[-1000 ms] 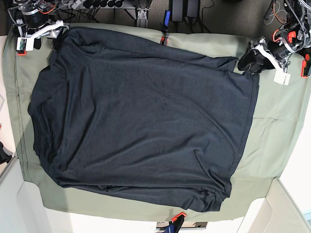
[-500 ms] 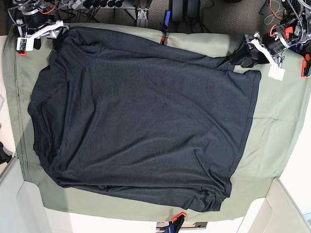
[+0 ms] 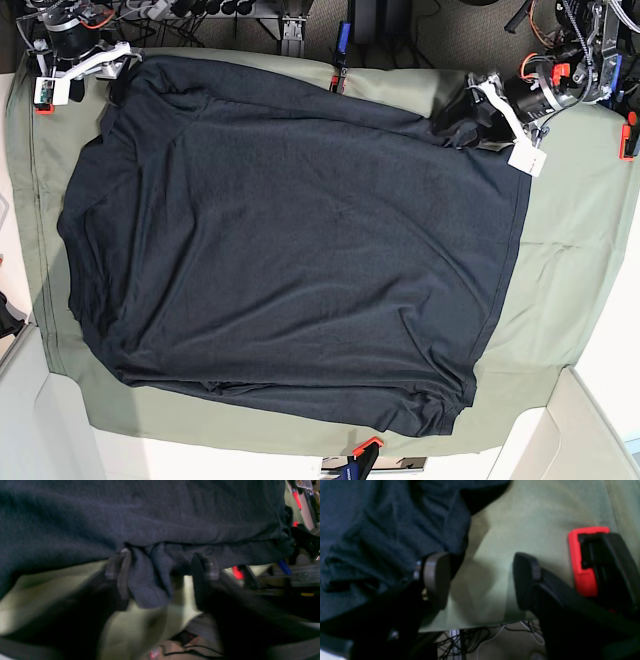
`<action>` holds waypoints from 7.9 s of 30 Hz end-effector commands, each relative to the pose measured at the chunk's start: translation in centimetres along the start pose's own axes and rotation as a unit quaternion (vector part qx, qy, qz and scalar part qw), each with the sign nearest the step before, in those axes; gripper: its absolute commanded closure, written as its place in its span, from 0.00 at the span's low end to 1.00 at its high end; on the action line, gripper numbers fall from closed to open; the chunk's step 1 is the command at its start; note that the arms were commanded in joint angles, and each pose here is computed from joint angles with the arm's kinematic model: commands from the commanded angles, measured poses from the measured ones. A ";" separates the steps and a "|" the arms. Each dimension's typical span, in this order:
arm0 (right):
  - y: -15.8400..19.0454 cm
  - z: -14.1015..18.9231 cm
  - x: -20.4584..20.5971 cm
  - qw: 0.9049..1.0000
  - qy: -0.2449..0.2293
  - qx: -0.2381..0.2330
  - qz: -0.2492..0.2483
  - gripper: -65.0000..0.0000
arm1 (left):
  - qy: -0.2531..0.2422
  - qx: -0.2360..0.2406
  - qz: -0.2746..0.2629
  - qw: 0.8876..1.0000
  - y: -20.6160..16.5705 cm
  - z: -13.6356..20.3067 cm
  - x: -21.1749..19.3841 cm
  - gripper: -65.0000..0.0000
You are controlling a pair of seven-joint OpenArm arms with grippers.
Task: Fold the T-shirt properly
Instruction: 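Grasp the opposite shoulder corner with the right gripper, then lift both shoulder corners and pull them across the shirt toward the hem, then lower the folded edge onto the shirt and open both grippers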
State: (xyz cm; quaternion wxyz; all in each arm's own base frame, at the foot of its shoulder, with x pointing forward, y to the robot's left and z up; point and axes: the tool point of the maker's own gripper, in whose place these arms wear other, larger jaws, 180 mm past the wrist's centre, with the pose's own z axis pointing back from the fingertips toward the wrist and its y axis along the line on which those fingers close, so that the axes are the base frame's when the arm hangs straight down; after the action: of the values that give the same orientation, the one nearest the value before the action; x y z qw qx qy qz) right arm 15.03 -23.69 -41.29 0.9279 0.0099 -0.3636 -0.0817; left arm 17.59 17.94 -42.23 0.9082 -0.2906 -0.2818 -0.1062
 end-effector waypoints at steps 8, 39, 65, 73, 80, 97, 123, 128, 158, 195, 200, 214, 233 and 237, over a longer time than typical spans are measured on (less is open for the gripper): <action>2.0 0.3 0.9 0.997 -0.017 0.059 0.036 0.67 | 0.104 0.032 -0.027 0.994 1.2 0.5 -4.2 1.00; 0.8 2.6 2.6 0.996 -0.027 0.089 0.013 1.00 | 0.054 0.088 -0.051 0.993 0.0 8.4 -1.8 1.00; -1.7 -2.1 13.5 0.986 -0.153 0.066 -0.020 1.00 | -0.040 0.151 -0.094 0.983 9.3 7.5 9.3 1.00; -0.3 -3.0 13.6 0.982 -0.148 0.113 -0.008 1.00 | -0.040 0.166 -0.057 0.984 12.1 7.1 9.8 1.00; 1.7 -1.9 11.3 0.983 -0.095 0.159 -0.007 0.69 | 0.013 0.133 -0.014 0.991 11.0 6.8 6.9 1.00; 5.8 -3.0 7.3 0.986 -0.067 0.145 -0.045 0.57 | -0.006 0.107 0.005 0.994 10.1 6.5 7.2 1.00; 4.7 -2.7 6.2 0.990 -0.050 0.123 -0.046 1.00 | 0.041 0.090 -0.029 0.995 7.7 7.0 6.1 1.00; 1.7 0.5 7.7 0.992 -0.079 0.098 -0.031 1.00 | 0.063 0.076 -0.073 0.992 5.2 7.5 5.2 1.00; -0.9 -7.3 15.2 0.986 -0.123 0.089 -0.074 1.00 | -0.042 0.180 -0.136 0.973 11.9 6.7 12.8 1.00; -0.9 -5.5 13.1 0.983 -0.094 0.120 -0.107 0.62 | 0.032 0.054 0.097 0.993 9.3 6.4 3.9 0.56; -0.9 -5.5 13.1 0.982 -0.094 0.121 -0.107 0.62 | 0.026 0.036 0.112 0.993 8.1 4.8 3.1 0.56; -2.2 -6.4 12.6 0.986 -0.087 0.077 -0.118 0.61 | 0.038 0.042 0.108 0.992 8.2 4.9 2.7 1.00; -4.7 -7.0 13.9 0.990 -0.093 0.000 -0.102 0.61 | 0.050 0.050 0.097 0.993 8.7 5.7 2.9 1.00; -3.8 -7.8 13.1 0.993 -0.076 0.008 -0.092 0.62 | 0.049 0.052 0.096 0.993 8.7 5.7 2.9 1.00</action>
State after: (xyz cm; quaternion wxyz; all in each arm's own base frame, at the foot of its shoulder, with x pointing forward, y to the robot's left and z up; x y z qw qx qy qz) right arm 28.41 -29.38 -39.77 0.8949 0.0487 -0.4103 -0.1688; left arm 20.31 27.41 -41.43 0.9376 -0.2763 -0.2108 -0.0077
